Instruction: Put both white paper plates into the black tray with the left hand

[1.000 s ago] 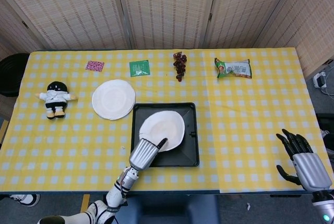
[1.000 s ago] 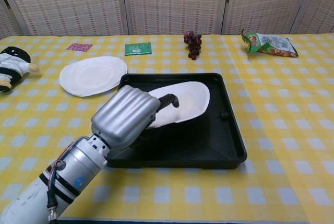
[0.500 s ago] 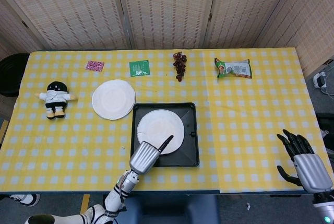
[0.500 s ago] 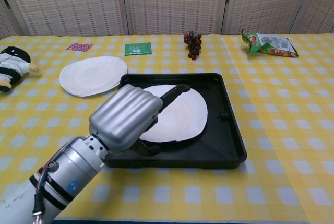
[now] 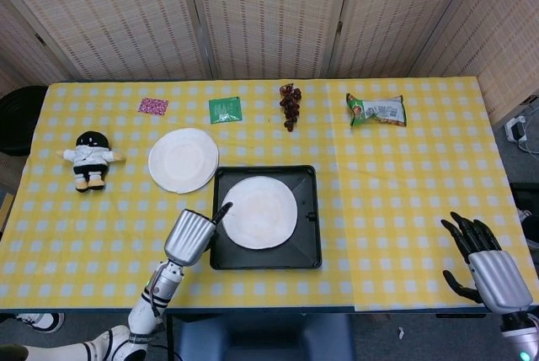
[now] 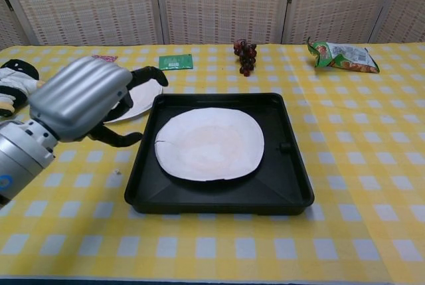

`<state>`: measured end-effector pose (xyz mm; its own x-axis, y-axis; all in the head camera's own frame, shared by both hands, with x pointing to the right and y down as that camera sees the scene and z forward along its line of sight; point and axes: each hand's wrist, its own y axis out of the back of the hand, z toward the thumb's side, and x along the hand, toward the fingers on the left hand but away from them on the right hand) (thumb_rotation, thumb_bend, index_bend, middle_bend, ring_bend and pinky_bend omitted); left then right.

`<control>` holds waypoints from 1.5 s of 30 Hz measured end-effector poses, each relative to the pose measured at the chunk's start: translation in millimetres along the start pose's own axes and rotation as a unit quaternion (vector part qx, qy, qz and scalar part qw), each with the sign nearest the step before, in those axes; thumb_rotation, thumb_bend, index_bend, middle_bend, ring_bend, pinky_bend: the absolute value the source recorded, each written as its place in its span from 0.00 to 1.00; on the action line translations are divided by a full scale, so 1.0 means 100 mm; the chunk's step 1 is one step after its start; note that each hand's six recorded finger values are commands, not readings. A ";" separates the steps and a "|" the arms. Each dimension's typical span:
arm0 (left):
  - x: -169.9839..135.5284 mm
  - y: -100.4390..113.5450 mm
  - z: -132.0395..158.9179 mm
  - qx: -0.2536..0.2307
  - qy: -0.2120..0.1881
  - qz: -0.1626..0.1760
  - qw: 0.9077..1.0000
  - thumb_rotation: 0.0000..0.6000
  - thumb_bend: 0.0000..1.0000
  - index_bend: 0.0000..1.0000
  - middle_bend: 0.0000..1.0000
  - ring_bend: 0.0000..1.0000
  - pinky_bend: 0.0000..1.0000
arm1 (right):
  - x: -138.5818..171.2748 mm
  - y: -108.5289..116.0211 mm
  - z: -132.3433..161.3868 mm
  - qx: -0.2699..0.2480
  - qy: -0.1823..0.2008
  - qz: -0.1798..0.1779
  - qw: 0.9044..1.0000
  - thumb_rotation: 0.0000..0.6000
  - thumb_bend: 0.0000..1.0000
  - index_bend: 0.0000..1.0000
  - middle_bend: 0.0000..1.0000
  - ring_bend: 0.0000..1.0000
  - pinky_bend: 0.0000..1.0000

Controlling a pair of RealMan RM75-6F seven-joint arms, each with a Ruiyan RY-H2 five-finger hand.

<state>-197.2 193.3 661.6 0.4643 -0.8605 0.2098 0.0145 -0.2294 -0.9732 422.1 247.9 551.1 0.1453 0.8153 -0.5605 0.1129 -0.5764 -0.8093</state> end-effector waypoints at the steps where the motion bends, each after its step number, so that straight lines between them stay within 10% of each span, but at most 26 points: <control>1: 0.00 0.01 -0.07 0.003 0.005 0.002 1.000 1.00 0.30 0.36 1.00 1.00 1.00 | 0.00 0.00 0.00 0.000 0.000 0.001 1.000 1.00 0.38 0.00 0.00 0.00 0.00; 21: 0.08 -0.55 -1.35 0.133 0.045 -0.039 0.989 1.00 0.31 0.48 1.00 1.00 1.00 | -0.07 -0.12 0.00 0.012 -0.013 0.013 1.000 1.00 0.38 0.00 0.00 0.00 0.00; 45: 0.28 -1.00 -1.55 0.142 0.066 -0.132 0.979 1.00 0.32 0.48 1.00 1.00 1.00 | -0.16 -0.15 -0.08 0.016 -0.034 0.018 0.999 1.00 0.38 0.00 0.00 0.00 0.00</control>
<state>-322.8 121.4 779.8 0.2931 -0.8442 0.4487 0.3718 -0.3317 -0.8670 426.3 243.2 573.9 0.0812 0.7962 -0.5995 0.0767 -0.6047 -0.7928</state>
